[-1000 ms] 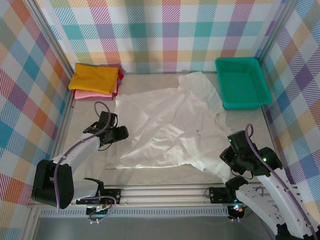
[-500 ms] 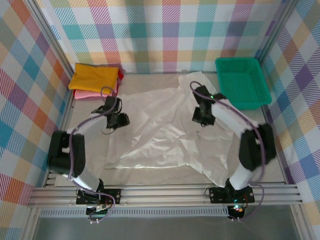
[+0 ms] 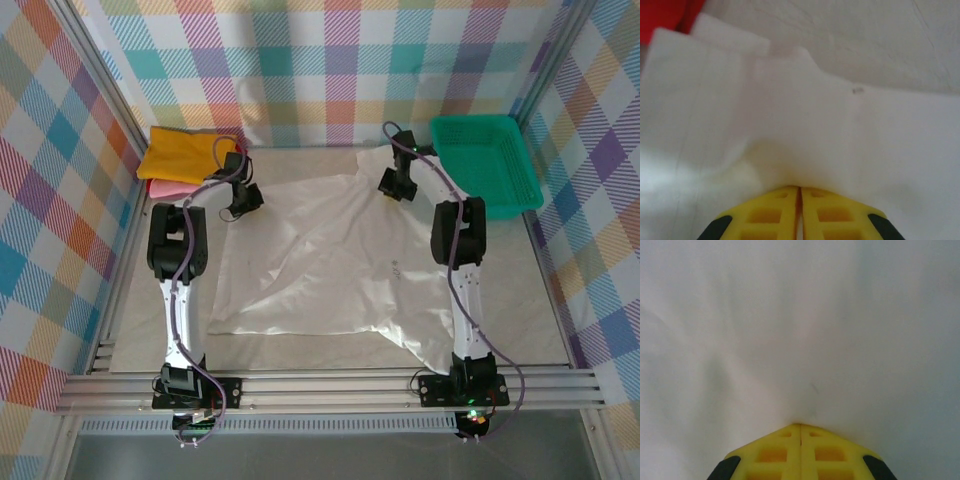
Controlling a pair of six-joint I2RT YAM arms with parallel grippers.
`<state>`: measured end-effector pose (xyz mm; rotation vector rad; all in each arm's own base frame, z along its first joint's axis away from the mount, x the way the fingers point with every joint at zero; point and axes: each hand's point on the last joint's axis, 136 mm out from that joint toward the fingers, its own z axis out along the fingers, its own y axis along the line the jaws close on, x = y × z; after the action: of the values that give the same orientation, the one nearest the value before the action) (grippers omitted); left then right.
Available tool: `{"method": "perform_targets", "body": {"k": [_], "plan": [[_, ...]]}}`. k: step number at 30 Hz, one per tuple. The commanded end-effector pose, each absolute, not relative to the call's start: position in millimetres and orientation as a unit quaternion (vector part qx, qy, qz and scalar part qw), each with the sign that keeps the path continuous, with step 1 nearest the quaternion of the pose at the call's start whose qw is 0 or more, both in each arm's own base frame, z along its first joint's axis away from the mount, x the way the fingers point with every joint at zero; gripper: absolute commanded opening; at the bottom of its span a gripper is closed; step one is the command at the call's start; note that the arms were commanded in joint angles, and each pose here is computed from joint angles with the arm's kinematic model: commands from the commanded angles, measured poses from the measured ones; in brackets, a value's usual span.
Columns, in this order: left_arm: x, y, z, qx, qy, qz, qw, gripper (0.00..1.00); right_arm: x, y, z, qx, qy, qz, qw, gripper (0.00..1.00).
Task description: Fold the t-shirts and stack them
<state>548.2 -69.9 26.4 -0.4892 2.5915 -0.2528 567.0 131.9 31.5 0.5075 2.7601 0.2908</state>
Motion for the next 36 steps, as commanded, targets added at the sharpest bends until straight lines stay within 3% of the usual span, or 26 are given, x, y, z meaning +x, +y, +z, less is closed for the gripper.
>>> {"method": "perform_targets", "body": {"k": [1, 10, 13, 16, 18, 21, 23, 24, 28, 29, 32, 36], "plan": [[539, -57, -17, -0.218, 0.957, -0.083, 0.173, 0.1, 562, 137, -8, 0.187, 0.971, 0.114, 0.096, 0.0], [577, -58, 4, -0.228, 0.948, -0.1, 0.199, 0.1, 600, 145, 1, 0.197, 0.956, 0.156, 0.15, 0.0], [574, -59, 42, -0.223, 0.94, -0.11, 0.232, 0.14, 598, 153, 49, 0.178, 0.952, 0.186, 0.165, 0.0], [554, -64, 104, -0.201, 0.931, -0.12, 0.279, 0.23, 576, 168, 117, 0.129, 0.954, 0.196, 0.189, 0.09], [521, -62, 138, -0.192, 0.927, -0.115, 0.3, 0.3, 546, 178, 165, 0.098, 0.951, 0.2, 0.215, 0.11], [447, -43, 150, -0.215, 0.926, -0.091, 0.298, 0.45, 486, 174, 195, 0.089, 0.944, 0.189, 0.254, 0.18], [389, -30, 136, -0.24, 0.931, -0.065, 0.268, 0.51, 440, 164, 195, 0.099, 0.942, 0.183, 0.265, 0.21], [359, -24, 127, -0.251, 0.934, -0.056, 0.247, 0.6, 413, 158, 186, 0.104, 0.944, 0.176, 0.26, 0.21], [273, 2, 96, -0.286, 0.944, 0.009, 0.162, 0.69, 319, 133, 155, 0.124, 0.955, 0.149, 0.225, 0.26], [262, 8, 90, -0.304, 0.939, 0.006, 0.159, 0.74, 297, 125, 147, 0.135, 0.957, 0.143, 0.211, 0.27], [253, 15, 76, -0.354, 0.922, -0.036, 0.154, 0.76, 247, 104, 129, 0.167, 0.965, 0.119, 0.163, 0.29], [252, 16, 57, -0.355, 0.926, -0.027, 0.124, 0.76, 222, 88, 117, 0.179, 0.968, 0.099, 0.147, 0.34]]}}
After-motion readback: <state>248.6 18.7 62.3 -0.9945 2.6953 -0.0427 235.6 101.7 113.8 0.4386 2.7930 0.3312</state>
